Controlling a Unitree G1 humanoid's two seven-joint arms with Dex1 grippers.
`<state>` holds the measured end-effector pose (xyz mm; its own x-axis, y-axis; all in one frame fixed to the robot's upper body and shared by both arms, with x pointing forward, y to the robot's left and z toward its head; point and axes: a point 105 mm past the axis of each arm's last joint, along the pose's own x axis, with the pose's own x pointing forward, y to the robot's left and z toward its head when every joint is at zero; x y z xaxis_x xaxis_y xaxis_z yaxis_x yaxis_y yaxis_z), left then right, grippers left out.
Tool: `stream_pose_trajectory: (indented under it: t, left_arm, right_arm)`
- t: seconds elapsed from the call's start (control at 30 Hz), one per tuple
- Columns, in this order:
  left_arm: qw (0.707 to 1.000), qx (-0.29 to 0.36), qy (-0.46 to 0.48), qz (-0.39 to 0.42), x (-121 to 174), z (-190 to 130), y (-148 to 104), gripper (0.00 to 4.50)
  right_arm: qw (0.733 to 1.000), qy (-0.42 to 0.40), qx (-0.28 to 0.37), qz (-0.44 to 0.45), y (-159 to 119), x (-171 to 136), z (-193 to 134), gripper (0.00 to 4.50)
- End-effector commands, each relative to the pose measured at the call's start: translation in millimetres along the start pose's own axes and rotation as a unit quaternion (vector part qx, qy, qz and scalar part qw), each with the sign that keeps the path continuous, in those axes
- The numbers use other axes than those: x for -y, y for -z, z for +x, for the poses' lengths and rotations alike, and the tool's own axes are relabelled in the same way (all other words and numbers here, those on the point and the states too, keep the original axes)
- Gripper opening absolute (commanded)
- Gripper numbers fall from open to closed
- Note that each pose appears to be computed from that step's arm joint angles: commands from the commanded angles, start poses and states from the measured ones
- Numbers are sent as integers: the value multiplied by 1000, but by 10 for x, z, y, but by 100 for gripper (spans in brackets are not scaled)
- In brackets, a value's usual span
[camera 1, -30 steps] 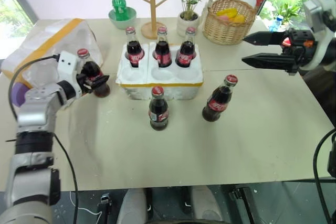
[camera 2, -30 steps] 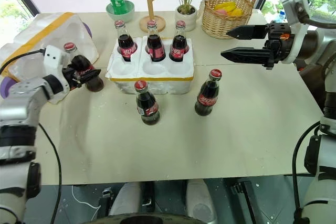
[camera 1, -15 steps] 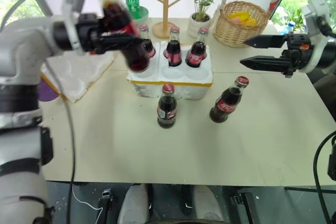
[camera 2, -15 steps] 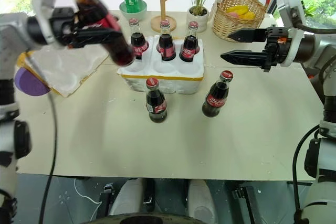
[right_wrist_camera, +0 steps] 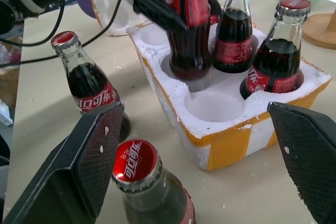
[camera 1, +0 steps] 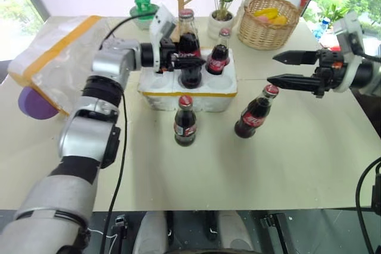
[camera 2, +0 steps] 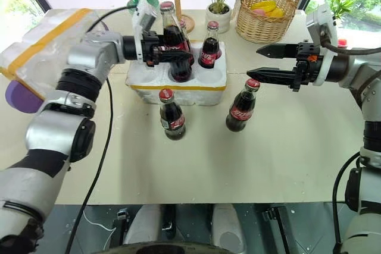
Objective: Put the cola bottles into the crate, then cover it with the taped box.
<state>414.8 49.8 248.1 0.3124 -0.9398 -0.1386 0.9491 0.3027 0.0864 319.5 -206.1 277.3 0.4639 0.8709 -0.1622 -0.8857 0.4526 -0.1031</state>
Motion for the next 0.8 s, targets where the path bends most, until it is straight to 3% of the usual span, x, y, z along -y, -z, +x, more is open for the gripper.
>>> stream_pose_trajectory:
  t: [0.03, 0.27, 0.37, 0.4, 0.47, 0.63, 0.8]
  left_arm:
    - [998, 11, 7, 68, 30, 8, -233, 279]
    - [994, -68, 21, 85, 35, -32, 170, 279]
    - [992, -94, 22, 83, 33, -65, 359, 421]
    - [992, -95, 22, 80, 34, -73, 386, 449]
    - [993, -92, 20, 74, 31, -83, 405, 449]
    - [996, -44, 18, 79, 24, -240, 167, 449]
    - [995, -11, 61, 82, 215, -729, -211, 449]
  right_arm:
    - [999, 10, 25, -29, -171, -27, -54, 450]
    - [998, 39, 24, -35, -162, 98, -53, 450]
    - [997, 58, 21, -40, -142, 193, -28, 450]
    - [997, 61, 20, -40, -138, 214, -17, 450]
    - [997, 62, 17, -42, -130, 234, -4, 450]
    - [998, 44, -3, -53, -73, 203, -15, 450]
    - [997, 15, 4, -70, -189, 149, -89, 450]
